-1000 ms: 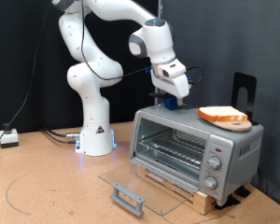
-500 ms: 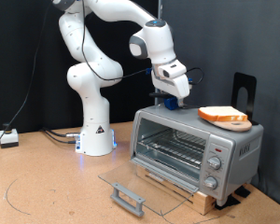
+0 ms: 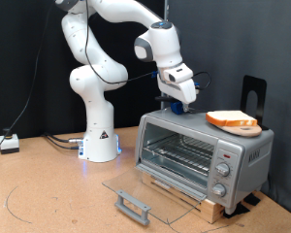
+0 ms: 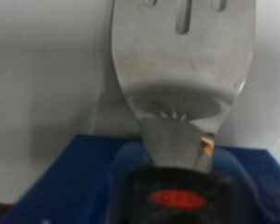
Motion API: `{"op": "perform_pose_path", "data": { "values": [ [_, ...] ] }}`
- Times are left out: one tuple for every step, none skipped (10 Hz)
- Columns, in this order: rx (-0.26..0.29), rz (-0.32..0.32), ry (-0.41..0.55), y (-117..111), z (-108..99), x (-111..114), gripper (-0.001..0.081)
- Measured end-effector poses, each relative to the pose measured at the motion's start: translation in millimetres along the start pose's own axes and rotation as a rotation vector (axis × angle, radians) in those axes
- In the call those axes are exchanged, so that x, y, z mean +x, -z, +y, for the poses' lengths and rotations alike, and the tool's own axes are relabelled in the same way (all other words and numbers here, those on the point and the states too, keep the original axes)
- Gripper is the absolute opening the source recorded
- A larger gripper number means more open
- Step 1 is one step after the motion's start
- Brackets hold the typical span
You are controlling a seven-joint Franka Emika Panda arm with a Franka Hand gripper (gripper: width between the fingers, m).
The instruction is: Make a piece of toast with the oven
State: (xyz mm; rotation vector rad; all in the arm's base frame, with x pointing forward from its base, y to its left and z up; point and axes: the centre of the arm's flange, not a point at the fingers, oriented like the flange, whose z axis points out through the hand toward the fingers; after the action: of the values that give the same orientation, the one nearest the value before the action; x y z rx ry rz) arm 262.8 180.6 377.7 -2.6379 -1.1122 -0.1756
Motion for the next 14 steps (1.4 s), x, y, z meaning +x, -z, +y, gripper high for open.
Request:
{"op": "perform_pose_path", "data": {
  "values": [
    [0.002,-0.007,-0.009,-2.2,1.9,-0.5,0.0546],
    [0.003,-0.009,-0.014,-2.7,3.5,-0.1,0.0546],
    [0.002,-0.007,-0.014,-2.0,3.7,0.4,0.0413],
    [0.003,-0.006,-0.015,-1.9,3.9,0.4,0.0411],
    [0.006,0.0,-0.019,-1.3,4.1,0.6,0.0411],
    [0.014,0.012,-0.019,0.0,4.4,1.0,0.0411],
    [0.023,0.029,-0.017,3.4,4.8,1.2,0.0411],
    [0.031,0.052,-0.016,9.0,5.4,1.3,0.0411],
    [0.041,0.081,-0.02,16.5,6.2,1.0,0.0411],
    [0.056,0.107,-0.028,25.7,7.3,-0.5,0.0416],
    [0.074,0.124,-0.035,35.4,8.3,-3.3,0.0419],
    [0.091,0.139,-0.041,44.9,9.3,-6.8,0.0419],
    [0.11,0.145,-0.049,53.3,10.7,-11.4,0.0419],
    [0.123,0.148,-0.054,59.7,11.3,-15.6,0.0419]
  ]
}}
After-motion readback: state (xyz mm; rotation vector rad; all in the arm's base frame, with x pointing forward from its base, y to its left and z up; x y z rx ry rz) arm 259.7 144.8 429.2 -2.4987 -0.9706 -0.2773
